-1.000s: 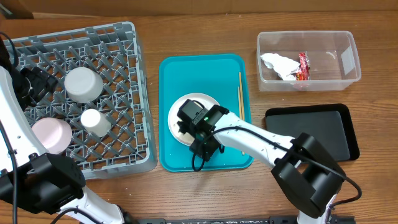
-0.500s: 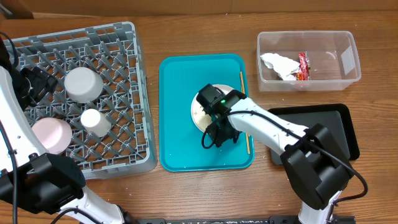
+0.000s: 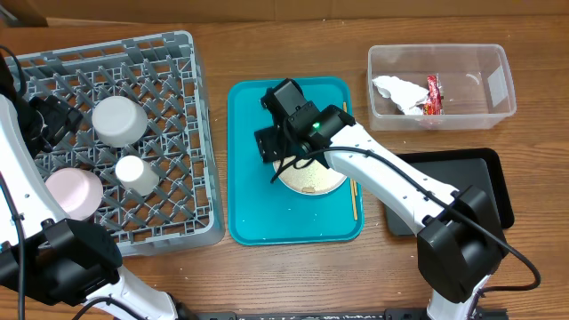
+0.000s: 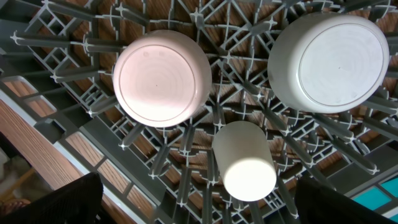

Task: Sort waste into correct bins and load items into the dishwasher
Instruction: 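Close the right gripper on the white plate's left rim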

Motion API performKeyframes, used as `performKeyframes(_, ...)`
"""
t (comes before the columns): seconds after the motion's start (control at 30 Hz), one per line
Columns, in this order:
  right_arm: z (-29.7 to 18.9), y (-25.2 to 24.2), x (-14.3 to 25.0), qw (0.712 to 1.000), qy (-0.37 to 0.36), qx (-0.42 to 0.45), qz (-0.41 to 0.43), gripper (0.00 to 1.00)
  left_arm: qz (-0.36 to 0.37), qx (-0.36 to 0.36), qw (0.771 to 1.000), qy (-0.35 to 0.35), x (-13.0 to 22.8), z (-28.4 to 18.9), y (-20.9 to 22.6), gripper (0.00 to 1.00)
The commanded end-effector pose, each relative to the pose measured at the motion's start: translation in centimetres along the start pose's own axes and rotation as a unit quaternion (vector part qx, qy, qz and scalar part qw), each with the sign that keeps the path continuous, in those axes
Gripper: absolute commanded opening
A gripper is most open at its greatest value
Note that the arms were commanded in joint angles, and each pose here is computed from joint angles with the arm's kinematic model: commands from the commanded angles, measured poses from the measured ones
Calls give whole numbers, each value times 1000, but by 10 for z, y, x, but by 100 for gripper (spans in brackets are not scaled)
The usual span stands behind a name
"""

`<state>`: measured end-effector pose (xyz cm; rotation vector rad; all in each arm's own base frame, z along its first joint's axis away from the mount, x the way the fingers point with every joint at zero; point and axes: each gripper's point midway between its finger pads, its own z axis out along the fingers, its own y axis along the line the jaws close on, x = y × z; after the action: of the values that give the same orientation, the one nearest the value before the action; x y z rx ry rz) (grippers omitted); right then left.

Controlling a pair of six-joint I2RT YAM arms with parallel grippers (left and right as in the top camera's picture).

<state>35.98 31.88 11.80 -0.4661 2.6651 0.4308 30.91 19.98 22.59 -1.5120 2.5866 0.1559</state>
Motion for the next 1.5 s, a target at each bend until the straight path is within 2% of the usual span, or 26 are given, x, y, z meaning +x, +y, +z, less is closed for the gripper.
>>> performKeyframes(0.0,8,3,-14,994,-25,-2,104,54,-7,8,1000,-9,-1,-7,-2,100)
performKeyframes(0.3,64,-15,15,984,20,48,168,45,-7,8,1000,-9,-1,-7,-2,100)
performKeyframes(0.5,64,8,24,988,8,66,142,45,-7,8,1000,-9,-1,-7,-2,100)
performKeyframes(0.73,57,0,28,980,-32,151,126,45,-7,8,1000,-9,-1,-7,-2,100)
performKeyframes(1.03,60,-7,24,976,-52,175,118,45,-7,8,1000,-9,-1,-7,-2,100)
performKeyframes(1.47,83,-3,41,980,-19,162,116,43,-7,8,1000,-9,-1,-7,-2,100)
